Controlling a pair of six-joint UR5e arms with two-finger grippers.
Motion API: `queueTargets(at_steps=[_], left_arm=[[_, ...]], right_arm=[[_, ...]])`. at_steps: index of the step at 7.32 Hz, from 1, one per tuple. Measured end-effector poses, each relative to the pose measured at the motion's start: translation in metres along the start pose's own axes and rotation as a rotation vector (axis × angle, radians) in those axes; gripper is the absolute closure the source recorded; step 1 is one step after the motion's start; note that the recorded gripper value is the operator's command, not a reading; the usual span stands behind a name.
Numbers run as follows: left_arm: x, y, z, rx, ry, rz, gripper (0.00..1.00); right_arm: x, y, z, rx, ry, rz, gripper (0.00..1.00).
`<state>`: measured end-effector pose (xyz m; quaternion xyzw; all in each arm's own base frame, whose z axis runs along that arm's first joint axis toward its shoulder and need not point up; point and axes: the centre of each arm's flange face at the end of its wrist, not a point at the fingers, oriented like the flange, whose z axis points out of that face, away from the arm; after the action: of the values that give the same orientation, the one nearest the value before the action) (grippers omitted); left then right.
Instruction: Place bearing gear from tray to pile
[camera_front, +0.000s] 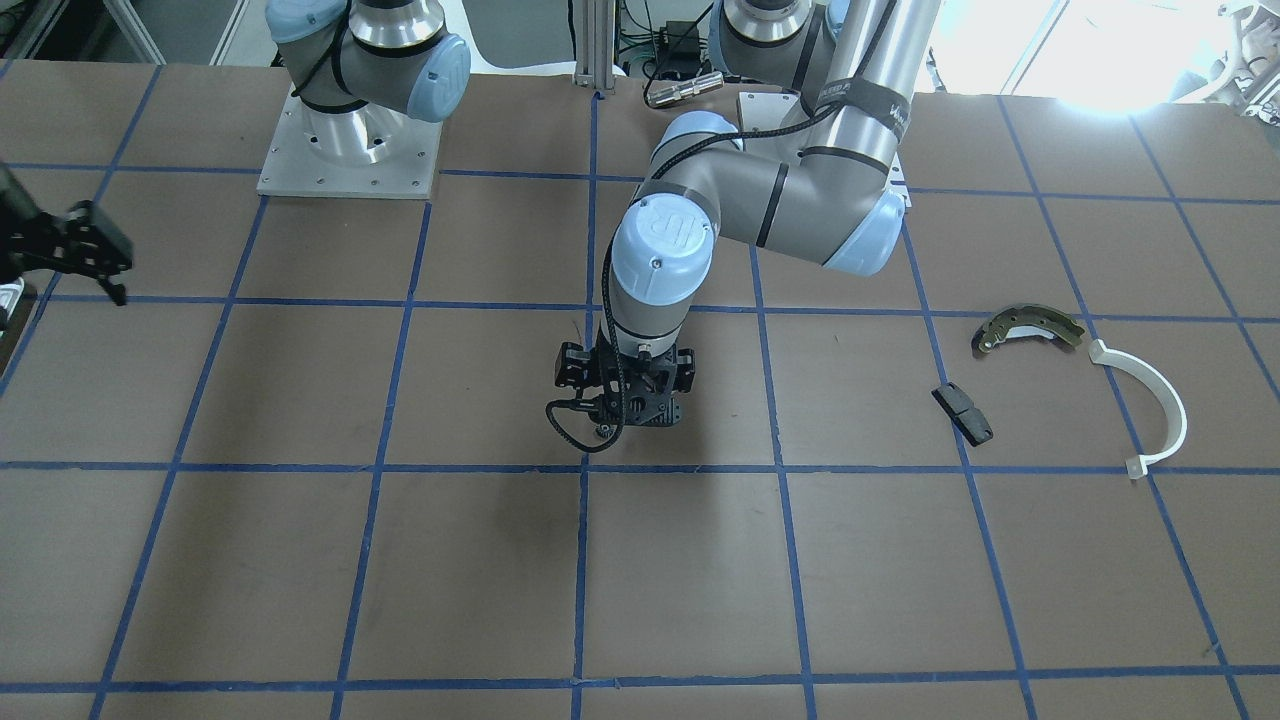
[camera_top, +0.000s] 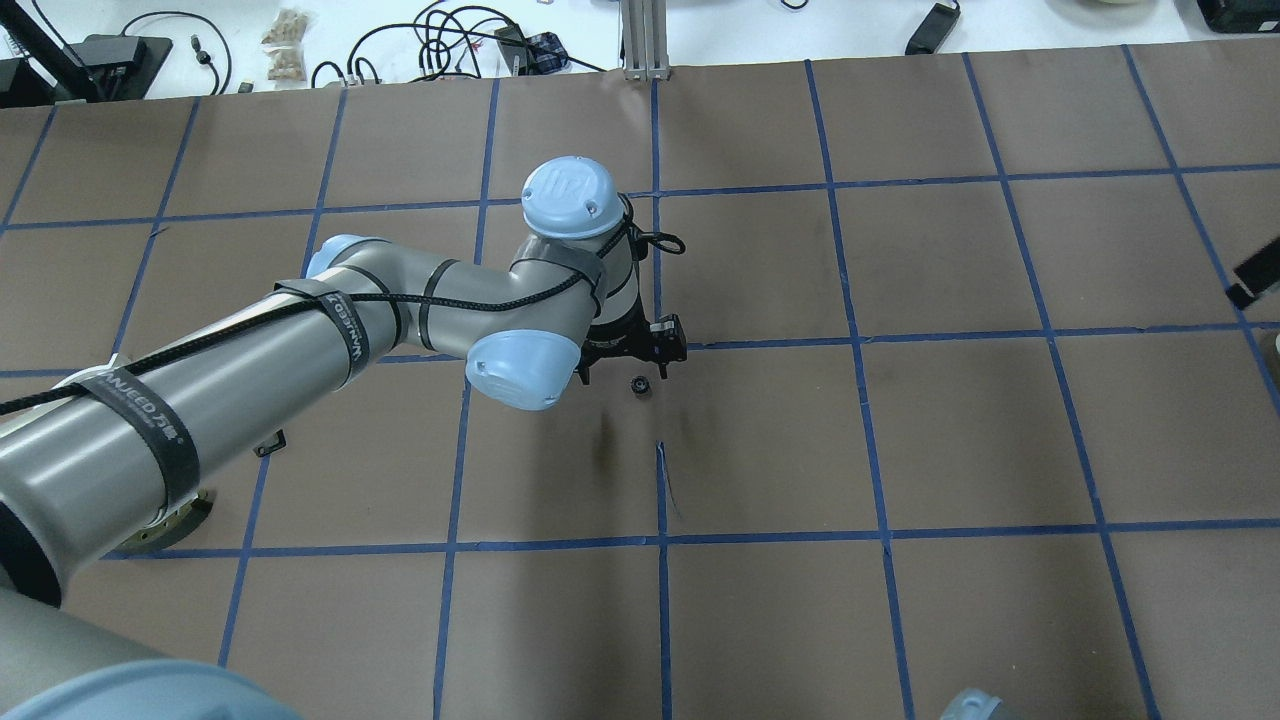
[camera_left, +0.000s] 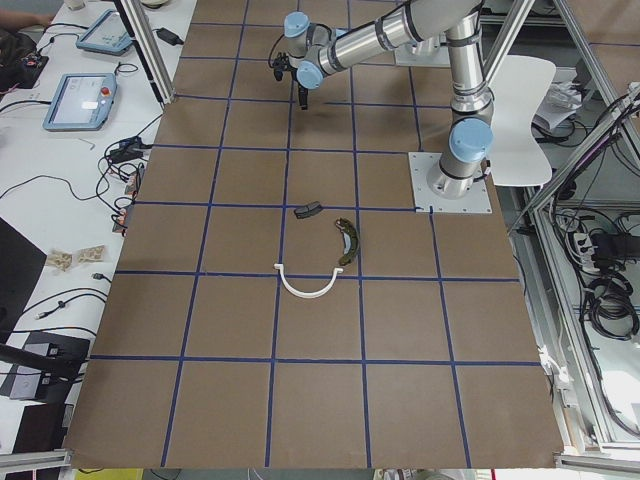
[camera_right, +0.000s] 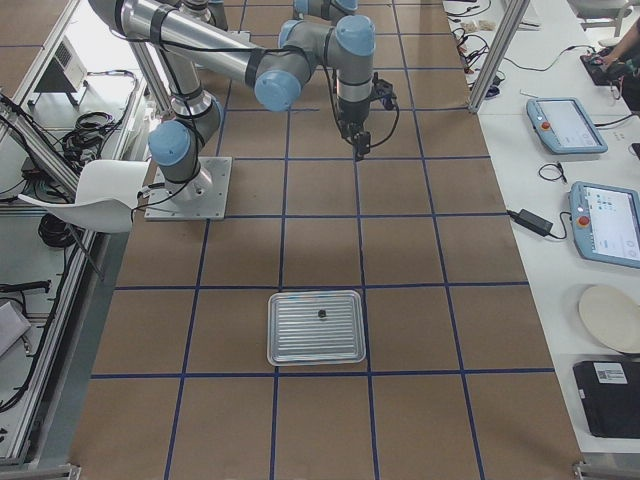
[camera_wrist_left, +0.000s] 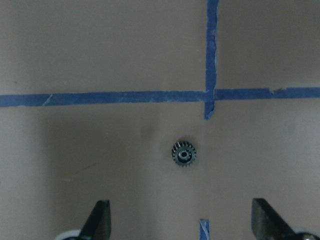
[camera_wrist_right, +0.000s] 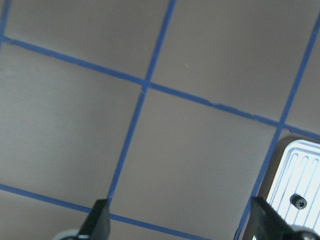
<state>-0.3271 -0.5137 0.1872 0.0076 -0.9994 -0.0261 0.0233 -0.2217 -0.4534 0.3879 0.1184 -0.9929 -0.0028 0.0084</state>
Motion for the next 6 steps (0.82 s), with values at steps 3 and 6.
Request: queueTargets(at_steps=[3,6], left_arm=[[0.006,0.001,0.020,0.008,-0.024,-0.023,0.62],[0.009,0.004,0.027,0.002,-0.026,-0.018,1.00]], right_arm=[[0.114,0.054,0.099,0.006,-0.063,-0.043,0.00],[0.177,0.060,0.188,0.046,-0.002,-0.293,0.04]])
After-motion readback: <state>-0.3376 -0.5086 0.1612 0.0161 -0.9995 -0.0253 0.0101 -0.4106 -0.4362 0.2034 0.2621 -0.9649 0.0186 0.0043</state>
